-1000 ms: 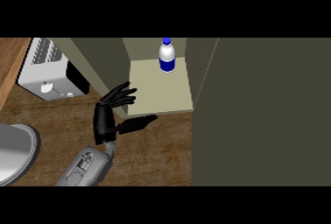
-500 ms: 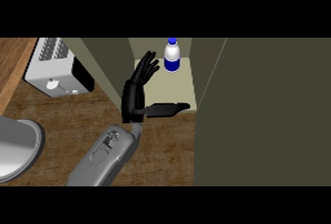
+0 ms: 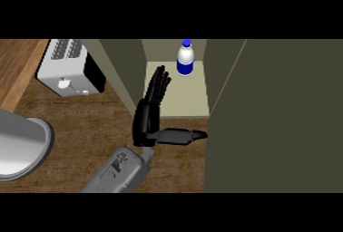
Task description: Pick up the bottled water, place it into the cabinet and close the cabinet
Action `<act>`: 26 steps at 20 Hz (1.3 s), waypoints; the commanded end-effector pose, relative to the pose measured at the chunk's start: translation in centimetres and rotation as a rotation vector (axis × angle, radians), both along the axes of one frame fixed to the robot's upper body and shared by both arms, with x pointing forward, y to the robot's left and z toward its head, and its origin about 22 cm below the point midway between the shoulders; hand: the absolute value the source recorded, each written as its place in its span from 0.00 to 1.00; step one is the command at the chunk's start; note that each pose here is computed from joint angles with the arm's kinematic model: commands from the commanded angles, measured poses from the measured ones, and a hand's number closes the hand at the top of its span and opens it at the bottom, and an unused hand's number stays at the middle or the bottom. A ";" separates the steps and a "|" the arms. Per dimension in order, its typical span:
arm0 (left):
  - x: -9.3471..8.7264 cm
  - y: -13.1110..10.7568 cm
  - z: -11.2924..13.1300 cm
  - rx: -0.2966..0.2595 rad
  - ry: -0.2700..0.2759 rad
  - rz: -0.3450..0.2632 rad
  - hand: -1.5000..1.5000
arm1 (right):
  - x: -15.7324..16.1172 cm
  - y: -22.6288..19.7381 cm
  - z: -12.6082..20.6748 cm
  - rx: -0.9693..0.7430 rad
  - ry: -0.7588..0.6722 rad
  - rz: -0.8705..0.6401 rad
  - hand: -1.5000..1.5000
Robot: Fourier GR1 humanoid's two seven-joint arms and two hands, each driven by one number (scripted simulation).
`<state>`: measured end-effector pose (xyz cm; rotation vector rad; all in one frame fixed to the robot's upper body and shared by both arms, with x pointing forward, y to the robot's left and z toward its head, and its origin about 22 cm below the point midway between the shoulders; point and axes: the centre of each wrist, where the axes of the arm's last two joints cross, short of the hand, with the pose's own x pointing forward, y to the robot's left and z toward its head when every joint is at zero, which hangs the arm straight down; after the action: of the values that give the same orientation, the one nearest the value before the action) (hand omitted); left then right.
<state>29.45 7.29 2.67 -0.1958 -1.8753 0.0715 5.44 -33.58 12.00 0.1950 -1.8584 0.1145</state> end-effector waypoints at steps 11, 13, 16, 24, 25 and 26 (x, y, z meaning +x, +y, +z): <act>-8.4 3.0 -2.6 -0.081 0.023 -0.148 1.00 | -1.2 3.3 3.5 -0.034 -0.031 0.124 1.00; -10.7 4.1 -2.9 -0.080 0.019 -0.176 1.00 | -0.6 2.6 3.7 -0.073 -0.020 0.159 1.00; -11.4 6.8 -2.1 -0.061 0.037 -0.170 1.00 | -1.5 2.5 3.4 -0.084 0.023 0.216 1.00; -12.1 11.8 -1.8 -0.021 0.030 -0.134 1.00 | -0.8 4.2 3.7 -0.150 0.068 0.418 1.00; -12.2 13.1 -1.5 0.003 0.023 -0.131 1.00 | -0.8 4.6 4.3 -0.153 0.055 0.436 1.00; -11.8 14.7 -0.8 0.011 0.014 -0.141 1.00 | 0.0 4.6 3.7 -0.161 0.030 0.431 1.00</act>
<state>17.88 18.78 1.02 -0.3339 -1.8292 -0.0084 5.72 -31.87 11.30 0.5076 -1.6917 0.3140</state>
